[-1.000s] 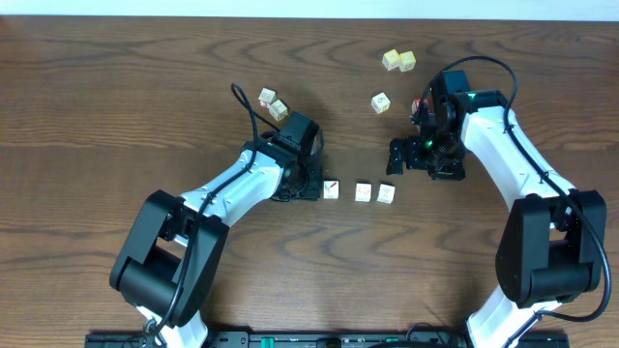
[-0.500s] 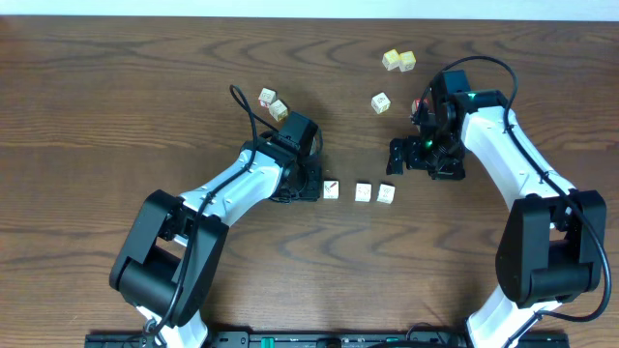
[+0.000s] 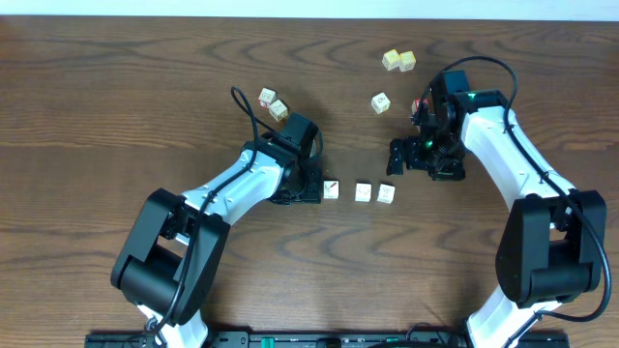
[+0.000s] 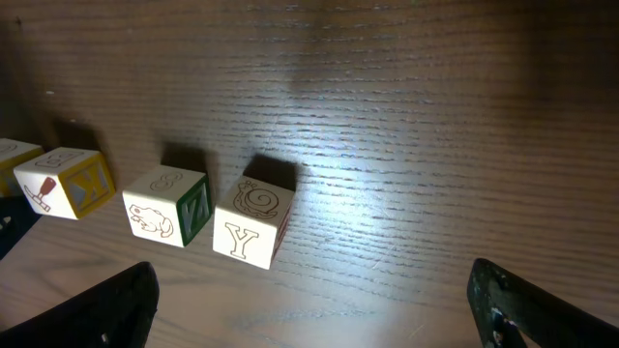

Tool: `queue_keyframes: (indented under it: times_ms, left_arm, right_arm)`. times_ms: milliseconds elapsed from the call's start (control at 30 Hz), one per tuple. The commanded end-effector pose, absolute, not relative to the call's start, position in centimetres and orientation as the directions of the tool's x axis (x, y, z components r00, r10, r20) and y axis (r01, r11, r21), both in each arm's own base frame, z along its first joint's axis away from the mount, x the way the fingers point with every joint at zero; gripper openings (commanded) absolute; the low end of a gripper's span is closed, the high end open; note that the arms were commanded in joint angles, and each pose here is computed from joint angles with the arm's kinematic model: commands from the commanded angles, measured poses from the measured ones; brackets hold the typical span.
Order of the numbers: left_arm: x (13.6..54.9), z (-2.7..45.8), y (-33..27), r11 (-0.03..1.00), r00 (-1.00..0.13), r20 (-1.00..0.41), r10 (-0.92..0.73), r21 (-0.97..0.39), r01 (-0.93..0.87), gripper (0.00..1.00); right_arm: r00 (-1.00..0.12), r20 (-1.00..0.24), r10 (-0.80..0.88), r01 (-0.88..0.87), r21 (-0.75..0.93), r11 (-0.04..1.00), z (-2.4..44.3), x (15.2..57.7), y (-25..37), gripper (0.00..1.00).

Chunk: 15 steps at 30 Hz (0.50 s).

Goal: Lift 4 blocks
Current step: 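Push the soccer-ball block with the left gripper into line with others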

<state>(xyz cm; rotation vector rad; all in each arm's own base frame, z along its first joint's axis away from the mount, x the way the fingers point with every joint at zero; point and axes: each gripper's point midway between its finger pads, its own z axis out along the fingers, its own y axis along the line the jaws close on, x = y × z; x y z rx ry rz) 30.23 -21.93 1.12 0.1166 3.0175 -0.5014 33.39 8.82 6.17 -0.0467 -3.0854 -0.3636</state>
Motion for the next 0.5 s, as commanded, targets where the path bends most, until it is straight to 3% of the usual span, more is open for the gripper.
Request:
queue_keyframes:
  times_ms: [0,267,300,333,367,433,467]
  left_arm:
    - [30.5,1.8,-22.6,0.932,-0.994,-0.090,0.054,-0.353,0.083,0.48]
    - [31.4,8.6,-21.7,0.905,-0.978,-0.209,0.012,-0.414,0.100,0.48]
    - [31.4,9.3,-21.2,0.904,-0.976,-0.219,-0.003,-0.417,0.091,0.48]
    - [31.7,10.6,-19.6,0.907,-0.972,-0.232,-0.045,-0.416,0.058,0.48]
    - [31.9,11.2,-18.2,0.909,-0.970,-0.232,-0.079,-0.416,0.026,0.47]
    - [32.2,11.5,-16.1,0.911,-0.966,-0.222,-0.132,-0.410,-0.030,0.47]
    - [32.3,11.4,-15.3,0.913,-0.965,-0.213,-0.153,-0.404,-0.056,0.47]
  right_arm:
    - [-1.000,0.030,0.004,0.011,0.233,0.972,6.4,33.5,9.4,0.99]
    - [-0.997,0.067,0.044,0.058,0.233,0.971,6.6,32.8,9.4,0.99]
    - [-0.995,0.084,0.046,0.064,0.229,0.971,6.6,32.4,9.3,0.92]
    - [-0.994,0.100,0.047,0.067,0.215,0.974,6.6,32.0,9.1,0.54]
    - [-0.992,0.115,0.048,0.070,0.194,0.979,6.4,31.6,8.7,0.27]
    - [-0.990,0.128,0.062,0.085,0.176,0.981,6.2,31.2,8.4,0.01]
    - [-0.987,0.136,0.081,0.104,0.172,0.980,6.0,31.0,8.4,0.01]
